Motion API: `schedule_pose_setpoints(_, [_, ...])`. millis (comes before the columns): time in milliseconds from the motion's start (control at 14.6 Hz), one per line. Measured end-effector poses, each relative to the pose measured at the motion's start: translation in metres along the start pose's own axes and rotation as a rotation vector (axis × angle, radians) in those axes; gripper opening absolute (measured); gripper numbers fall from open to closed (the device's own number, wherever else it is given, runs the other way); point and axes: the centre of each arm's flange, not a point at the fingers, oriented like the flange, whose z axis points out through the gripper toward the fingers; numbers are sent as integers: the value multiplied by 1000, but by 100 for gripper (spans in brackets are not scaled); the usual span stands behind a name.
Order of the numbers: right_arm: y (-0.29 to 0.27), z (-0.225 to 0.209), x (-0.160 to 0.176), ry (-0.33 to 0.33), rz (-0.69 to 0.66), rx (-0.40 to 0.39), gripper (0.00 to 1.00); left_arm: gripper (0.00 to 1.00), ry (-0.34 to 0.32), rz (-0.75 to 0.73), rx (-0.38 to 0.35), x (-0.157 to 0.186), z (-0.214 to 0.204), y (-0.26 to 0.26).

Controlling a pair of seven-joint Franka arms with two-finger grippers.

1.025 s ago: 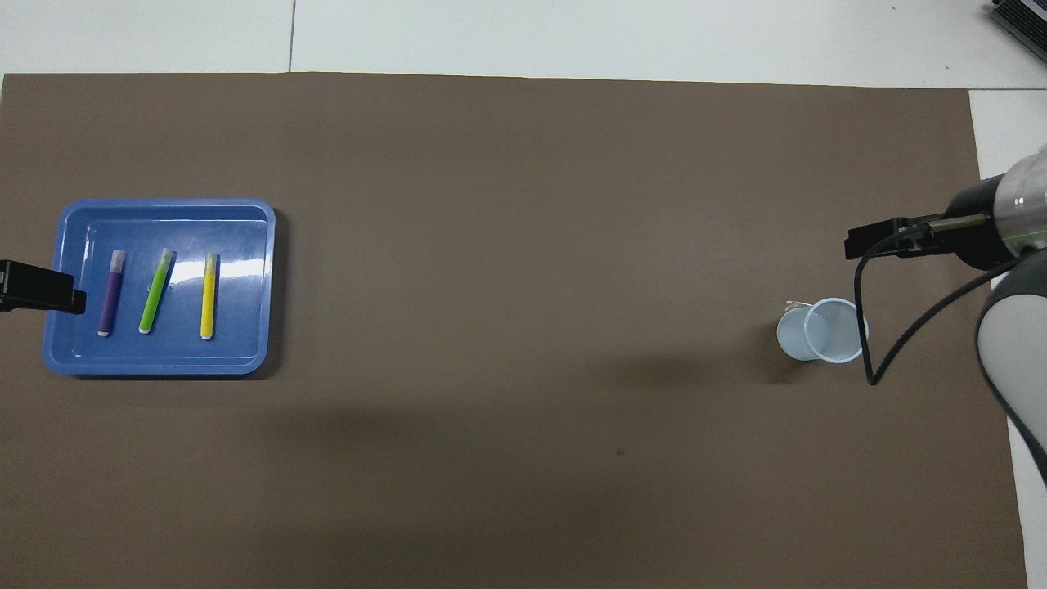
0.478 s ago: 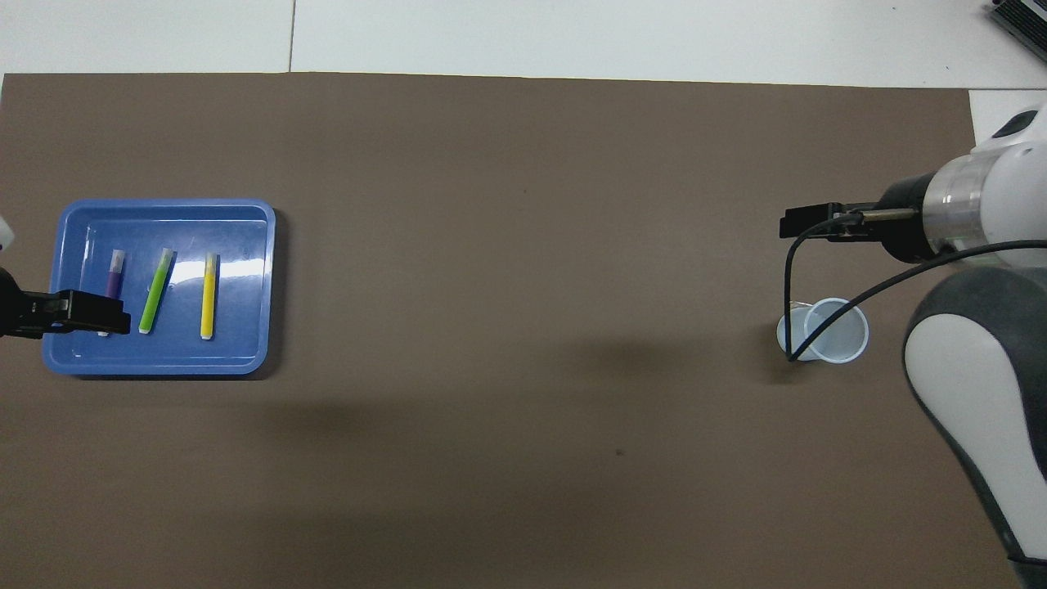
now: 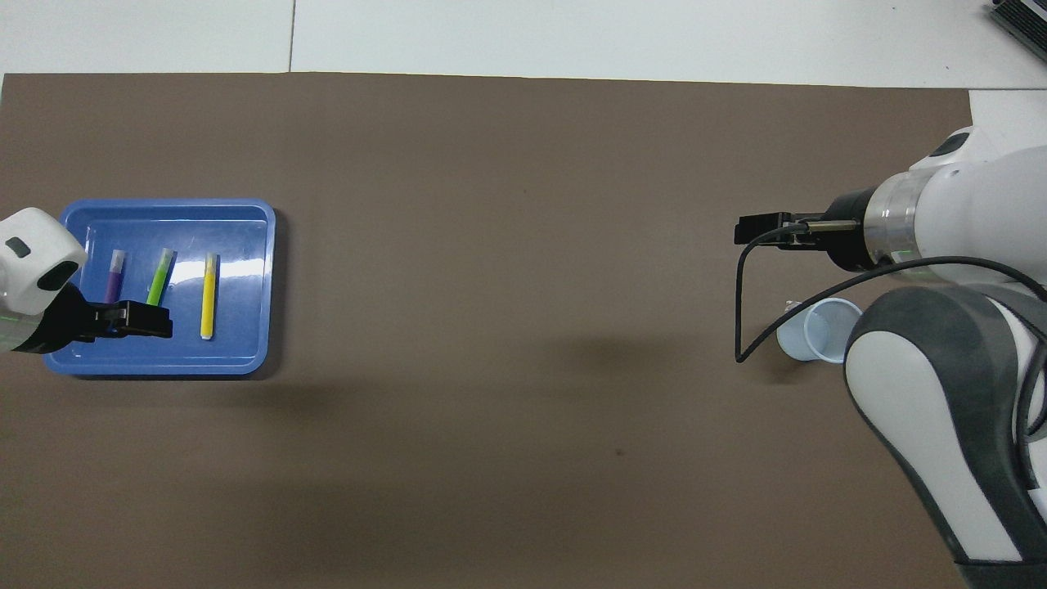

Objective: Transfer and insert pens with both arms
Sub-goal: 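Lower the left gripper onto the yellow pen while the right gripper moves inward, then grasp and lift the yellow pen with the left gripper while the right gripper approaches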

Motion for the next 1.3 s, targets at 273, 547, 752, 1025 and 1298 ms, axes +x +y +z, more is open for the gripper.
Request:
schedule_pose_setpoints(273, [-14, 1, -4, -6, -23, 5, 100, 100, 1, 2, 6, 18, 35, 1])
schedule_pose_setpoints(547, [-20, 3, -8, -20, -24, 7, 100, 100, 23, 1, 12, 32, 62, 0])
schedule_pose_setpoints(752, [-38, 4, -15, -29, -49, 20, 100, 99, 29, -1, 15, 39, 86, -1])
schedule_pose_setpoints(1025, [-76, 1, -32, -64, -74, 100, 100, 100, 32, -5, 22, 52, 125, -4])
schedule_pose_setpoints(1298, [-73, 1, -29, -19, -64, 109, 100, 100, 31, -6, 27, 60, 156, -6])
